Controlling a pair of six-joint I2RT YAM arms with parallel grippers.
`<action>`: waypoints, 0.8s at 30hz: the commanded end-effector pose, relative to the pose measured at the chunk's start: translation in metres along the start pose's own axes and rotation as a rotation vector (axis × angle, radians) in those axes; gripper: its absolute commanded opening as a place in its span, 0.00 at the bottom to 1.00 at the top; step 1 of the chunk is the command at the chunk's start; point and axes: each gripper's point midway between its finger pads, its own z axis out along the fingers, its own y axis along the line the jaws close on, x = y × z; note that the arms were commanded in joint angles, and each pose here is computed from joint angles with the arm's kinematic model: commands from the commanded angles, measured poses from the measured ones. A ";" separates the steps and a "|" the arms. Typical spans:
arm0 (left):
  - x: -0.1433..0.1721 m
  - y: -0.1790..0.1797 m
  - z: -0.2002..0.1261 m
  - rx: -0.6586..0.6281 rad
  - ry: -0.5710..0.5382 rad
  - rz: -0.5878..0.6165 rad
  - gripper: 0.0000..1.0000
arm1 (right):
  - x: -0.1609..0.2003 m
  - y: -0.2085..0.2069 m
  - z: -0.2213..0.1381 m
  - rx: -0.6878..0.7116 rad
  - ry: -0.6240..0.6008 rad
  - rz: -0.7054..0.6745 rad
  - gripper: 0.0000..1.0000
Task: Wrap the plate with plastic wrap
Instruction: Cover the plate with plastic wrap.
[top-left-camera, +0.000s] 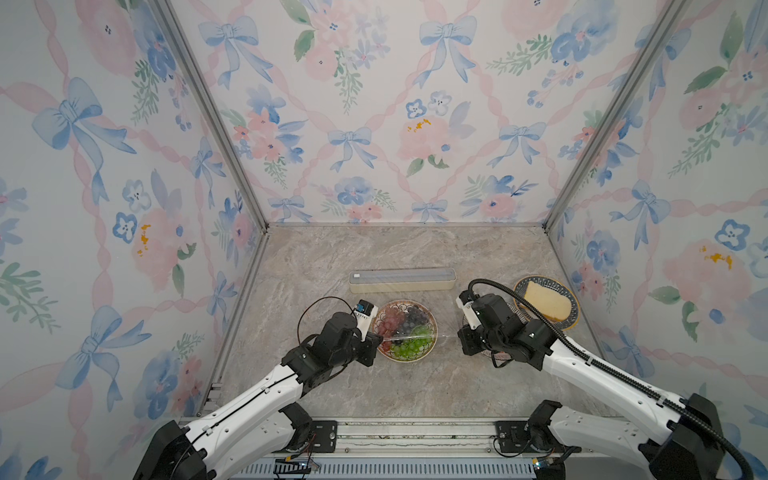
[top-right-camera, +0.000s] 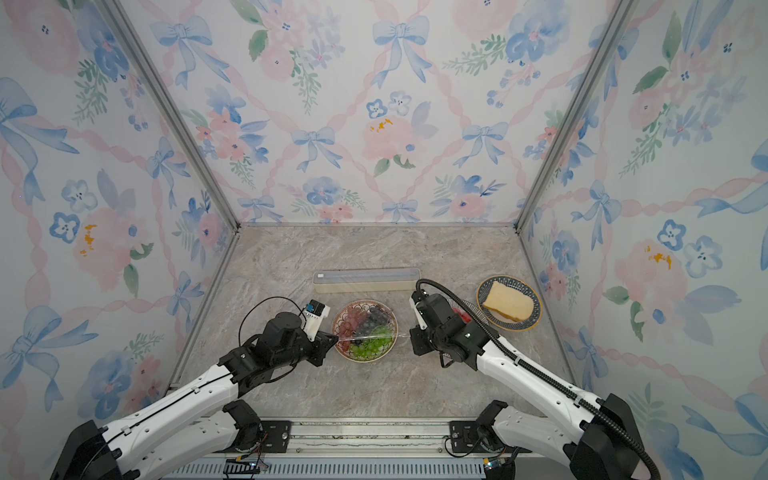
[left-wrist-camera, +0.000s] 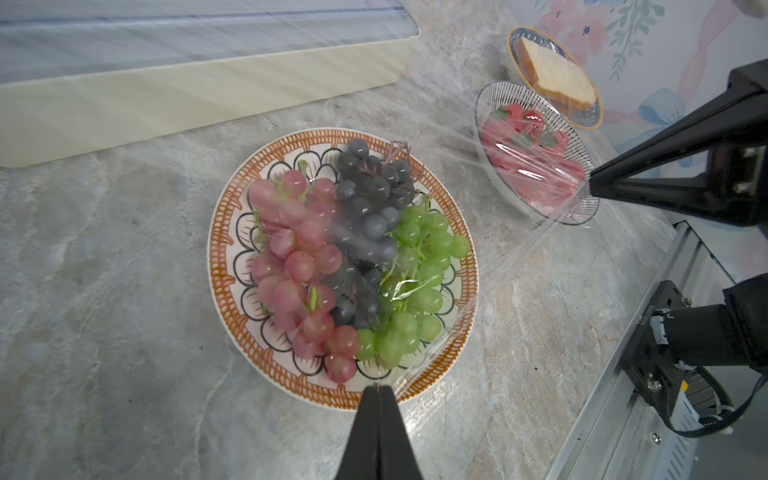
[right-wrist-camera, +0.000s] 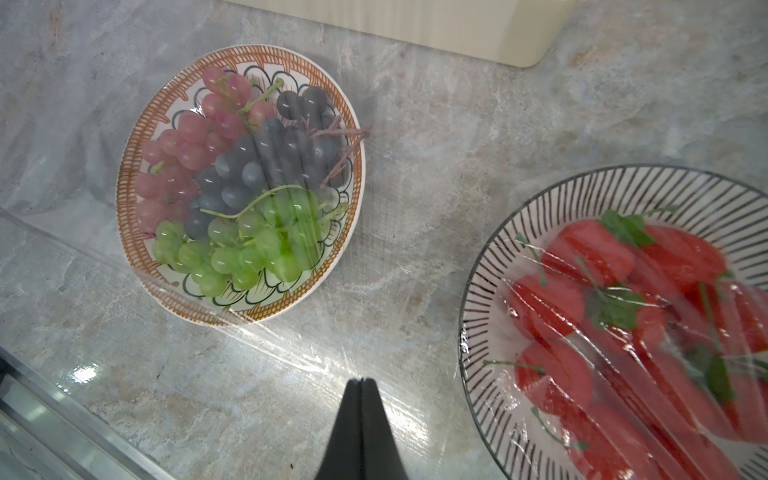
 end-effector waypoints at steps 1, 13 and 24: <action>-0.005 0.002 -0.002 -0.021 -0.021 -0.018 0.00 | 0.005 0.003 -0.001 0.013 0.017 0.020 0.00; 0.000 -0.006 -0.021 0.029 -0.047 -0.087 0.00 | 0.046 0.010 -0.009 0.022 0.130 0.078 0.00; 0.029 -0.009 -0.023 -0.002 0.002 -0.257 0.00 | 0.070 0.023 0.004 -0.014 0.230 0.097 0.00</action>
